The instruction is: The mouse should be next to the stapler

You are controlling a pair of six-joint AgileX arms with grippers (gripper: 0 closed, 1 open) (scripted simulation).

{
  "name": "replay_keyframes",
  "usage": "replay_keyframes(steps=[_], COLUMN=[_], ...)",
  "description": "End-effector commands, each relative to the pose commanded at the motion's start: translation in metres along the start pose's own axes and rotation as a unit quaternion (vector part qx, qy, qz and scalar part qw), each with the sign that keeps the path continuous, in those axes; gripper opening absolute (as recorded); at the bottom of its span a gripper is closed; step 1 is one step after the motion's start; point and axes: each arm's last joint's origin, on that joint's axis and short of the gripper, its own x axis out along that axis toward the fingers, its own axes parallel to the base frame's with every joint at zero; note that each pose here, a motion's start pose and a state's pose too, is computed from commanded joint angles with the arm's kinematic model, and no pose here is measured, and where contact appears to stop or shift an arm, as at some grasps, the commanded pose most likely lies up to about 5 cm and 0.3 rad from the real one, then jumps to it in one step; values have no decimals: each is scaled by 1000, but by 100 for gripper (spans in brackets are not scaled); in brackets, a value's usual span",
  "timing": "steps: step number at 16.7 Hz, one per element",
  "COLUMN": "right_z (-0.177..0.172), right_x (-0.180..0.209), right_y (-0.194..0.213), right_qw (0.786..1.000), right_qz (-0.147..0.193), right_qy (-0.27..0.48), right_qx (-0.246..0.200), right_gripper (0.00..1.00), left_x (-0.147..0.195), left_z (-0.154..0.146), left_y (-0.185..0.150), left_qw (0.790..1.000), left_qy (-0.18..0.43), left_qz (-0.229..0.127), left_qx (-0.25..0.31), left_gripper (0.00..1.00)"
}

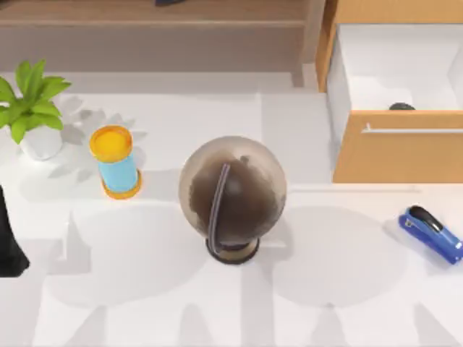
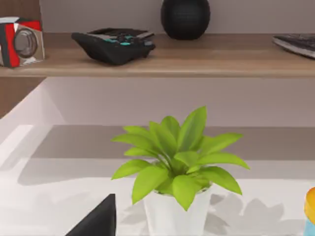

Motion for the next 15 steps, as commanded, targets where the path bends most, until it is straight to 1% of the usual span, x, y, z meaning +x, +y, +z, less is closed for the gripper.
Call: replay_keyframes(steps=[4, 7, 11, 15], right_z=[5, 26, 71, 117], right_x=[0, 3, 22, 68], right_y=[0, 1, 4, 10], right_qw=[1000, 999, 992, 972], right_qz=[1, 4, 10, 16], right_qy=[9, 44, 126, 235], right_qx=[1, 5, 12, 20], right_gripper=[100, 100, 100, 100], left_x=[0, 0, 0, 0], left_z=[0, 0, 0, 0], left_y=[0, 0, 0, 0], left_qw=[1000, 1000, 1000, 1000], left_qy=[0, 0, 0, 0], left_qz=[0, 0, 0, 0], left_qx=[0, 0, 0, 0], left_gripper=[100, 100, 100, 100])
